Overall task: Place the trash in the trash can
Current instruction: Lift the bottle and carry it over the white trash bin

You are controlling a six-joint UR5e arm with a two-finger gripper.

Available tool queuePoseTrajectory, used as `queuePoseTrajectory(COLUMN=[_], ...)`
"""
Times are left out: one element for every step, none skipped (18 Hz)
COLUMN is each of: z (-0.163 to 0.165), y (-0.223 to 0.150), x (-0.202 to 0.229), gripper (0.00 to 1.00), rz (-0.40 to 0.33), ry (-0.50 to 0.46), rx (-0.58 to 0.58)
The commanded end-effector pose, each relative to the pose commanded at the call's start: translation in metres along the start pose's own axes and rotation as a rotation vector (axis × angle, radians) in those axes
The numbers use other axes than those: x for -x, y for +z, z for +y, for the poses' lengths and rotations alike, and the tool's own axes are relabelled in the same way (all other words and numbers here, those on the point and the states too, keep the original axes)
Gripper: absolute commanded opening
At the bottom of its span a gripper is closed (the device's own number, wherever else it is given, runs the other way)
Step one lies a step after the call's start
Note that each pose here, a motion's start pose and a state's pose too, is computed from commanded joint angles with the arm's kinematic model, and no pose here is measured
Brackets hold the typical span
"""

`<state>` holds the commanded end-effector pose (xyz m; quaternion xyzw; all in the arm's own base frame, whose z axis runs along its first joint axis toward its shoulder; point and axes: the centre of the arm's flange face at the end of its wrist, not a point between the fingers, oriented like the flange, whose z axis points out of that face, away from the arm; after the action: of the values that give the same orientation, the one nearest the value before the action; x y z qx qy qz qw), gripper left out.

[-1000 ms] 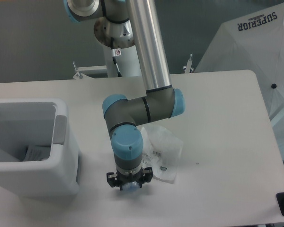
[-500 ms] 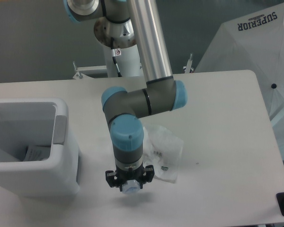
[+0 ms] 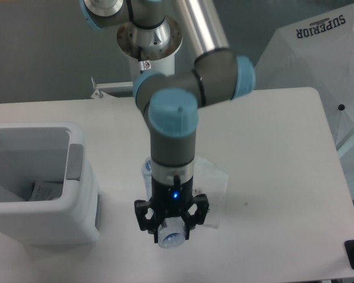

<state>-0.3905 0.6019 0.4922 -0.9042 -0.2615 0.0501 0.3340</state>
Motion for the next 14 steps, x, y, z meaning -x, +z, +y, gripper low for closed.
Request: queuePoseTrajectory(z=[-0.01,-0.019,-0.023,-0.028,-0.035,-0.039,-0.043,-0.045,-0.046,-0.046,-0.046,-0.045,-0.044,-0.044], y=[-0.016,-0.026,-0.031,-0.04,-0.056,-0.073,-0.087,-0.096,-0.106,-0.117,-0.126,-0.132,-0.138,-0.143], x=[-0.001,-0.001,-0.002,-0.003,-0.006,-0.011,-0.016,-0.021,-0.026,-0.031,-0.04,-0.06,-0.079,-0.09], gripper=[0.54,0.54,0.54,0.54,0.54,0.54,0.54,0.54,0.54,0.54,0.54,0.54,0.54,0.54], rz=[-0.003,-0.009,-0.011,-0.014,-0.017,-0.02,-0.02,-0.011,-0.005,-0.005,0.003,0.022,0.04,0.05], ry=[0.009,0.007,0.012,0.014,0.019,0.025,0.033,0.035,0.029,0.032,0.04,0.059,0.082,0.094], rx=[-0.045,-0.078,-0.093,-0.113,-0.143,-0.17,-0.192,-0.21,-0.233,-0.252,-0.262,-0.268,-0.277,-0.283])
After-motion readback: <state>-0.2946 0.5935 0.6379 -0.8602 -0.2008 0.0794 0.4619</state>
